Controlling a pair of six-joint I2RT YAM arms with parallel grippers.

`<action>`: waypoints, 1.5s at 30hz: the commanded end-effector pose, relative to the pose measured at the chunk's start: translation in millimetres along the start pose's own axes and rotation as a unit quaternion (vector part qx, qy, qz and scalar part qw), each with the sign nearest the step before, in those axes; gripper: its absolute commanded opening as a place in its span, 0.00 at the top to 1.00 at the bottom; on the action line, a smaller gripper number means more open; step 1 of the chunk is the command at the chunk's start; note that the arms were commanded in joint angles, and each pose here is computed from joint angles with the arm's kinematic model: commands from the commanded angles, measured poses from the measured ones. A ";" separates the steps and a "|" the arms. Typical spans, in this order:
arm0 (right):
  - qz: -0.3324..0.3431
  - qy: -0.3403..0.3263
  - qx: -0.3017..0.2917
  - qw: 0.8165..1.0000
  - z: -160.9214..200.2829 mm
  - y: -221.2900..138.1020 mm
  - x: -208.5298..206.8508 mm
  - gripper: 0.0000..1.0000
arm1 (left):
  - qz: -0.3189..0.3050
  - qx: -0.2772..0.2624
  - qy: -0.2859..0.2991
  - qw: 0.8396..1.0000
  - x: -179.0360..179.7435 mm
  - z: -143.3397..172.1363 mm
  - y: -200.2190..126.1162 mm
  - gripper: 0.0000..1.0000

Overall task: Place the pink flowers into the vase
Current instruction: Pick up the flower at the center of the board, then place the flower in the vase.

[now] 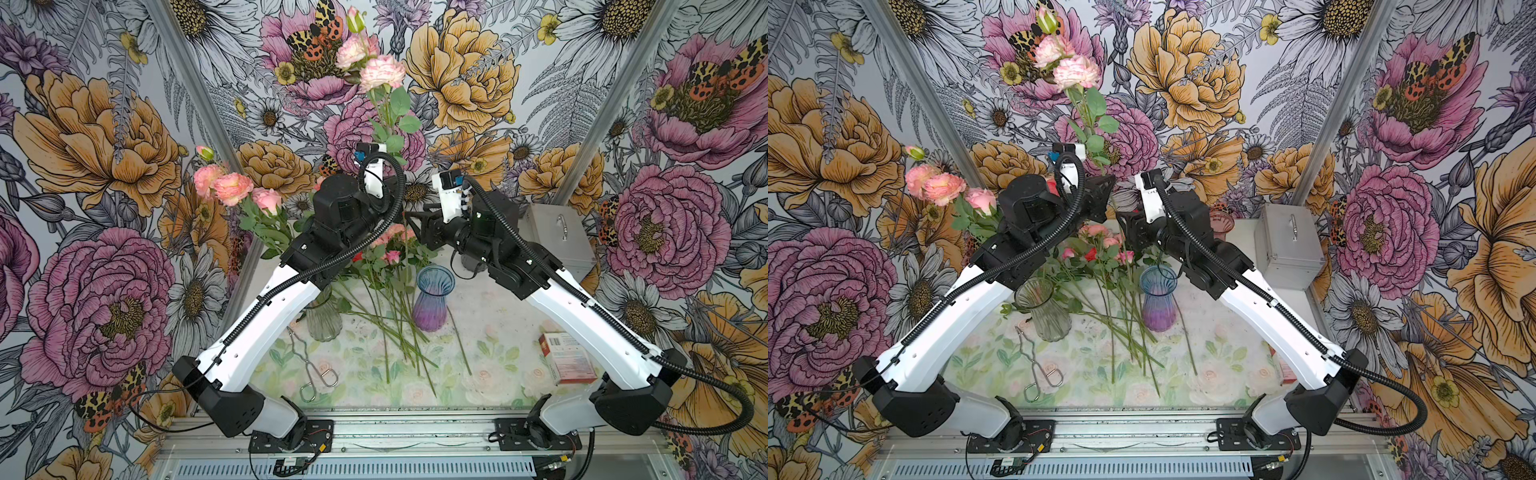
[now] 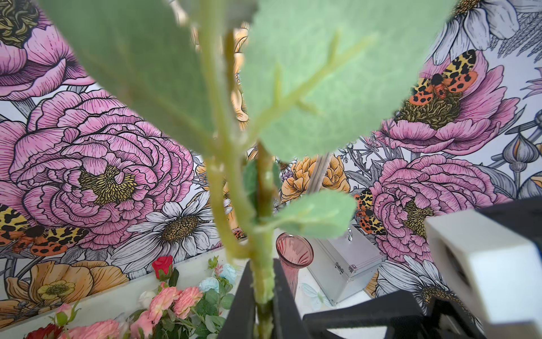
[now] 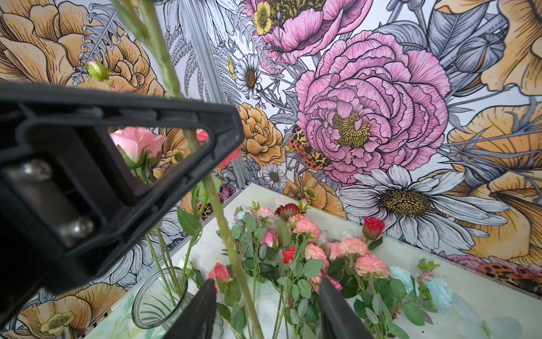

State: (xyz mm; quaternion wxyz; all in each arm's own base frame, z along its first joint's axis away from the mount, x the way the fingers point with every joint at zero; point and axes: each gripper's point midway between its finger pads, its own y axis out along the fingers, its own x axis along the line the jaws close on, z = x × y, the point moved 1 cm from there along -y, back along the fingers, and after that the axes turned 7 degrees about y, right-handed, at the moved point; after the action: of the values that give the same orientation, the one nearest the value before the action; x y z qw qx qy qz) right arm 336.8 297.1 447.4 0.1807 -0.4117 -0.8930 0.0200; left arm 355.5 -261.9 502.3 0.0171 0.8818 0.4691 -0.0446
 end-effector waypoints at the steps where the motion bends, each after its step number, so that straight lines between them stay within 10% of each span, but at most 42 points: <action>1: -0.019 0.006 0.000 1.000 -5.0 7.7 7.3 0.49 | -0.002 -0.013 0.005 1.000 -2.7 -10.9 -4.9 0.90; 14: -0.037 0.016 -0.001 0.999 -12.8 25.1 15.8 0.90 | -0.012 -0.002 0.002 1.000 1.1 -3.1 -3.7 0.88; 17: -0.039 0.017 0.001 0.999 -11.7 26.4 16.5 1.00 | -0.014 0.000 0.003 1.000 2.8 -2.6 -4.1 0.71; 19: -0.038 0.017 0.001 0.999 -11.5 26.9 16.2 1.00 | -0.016 -0.001 0.003 1.000 3.4 -3.0 -5.4 0.38; 23: -0.028 0.013 -0.001 1.000 -11.9 28.2 12.4 1.00 | -0.030 -0.006 0.000 1.000 8.9 -7.1 -13.4 0.03; 45: 0.168 -0.011 -0.114 0.979 -101.4 -29.8 -149.9 1.00 | -0.065 -0.003 -0.028 0.998 56.7 -2.0 -55.9 0.01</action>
State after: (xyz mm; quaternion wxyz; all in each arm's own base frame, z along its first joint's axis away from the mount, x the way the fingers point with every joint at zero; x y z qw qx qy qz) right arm 435.2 180.5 466.9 0.1529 -0.5496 -0.8213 -0.0097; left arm 344.7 -182.8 504.7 0.0374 0.8401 0.5373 -0.0643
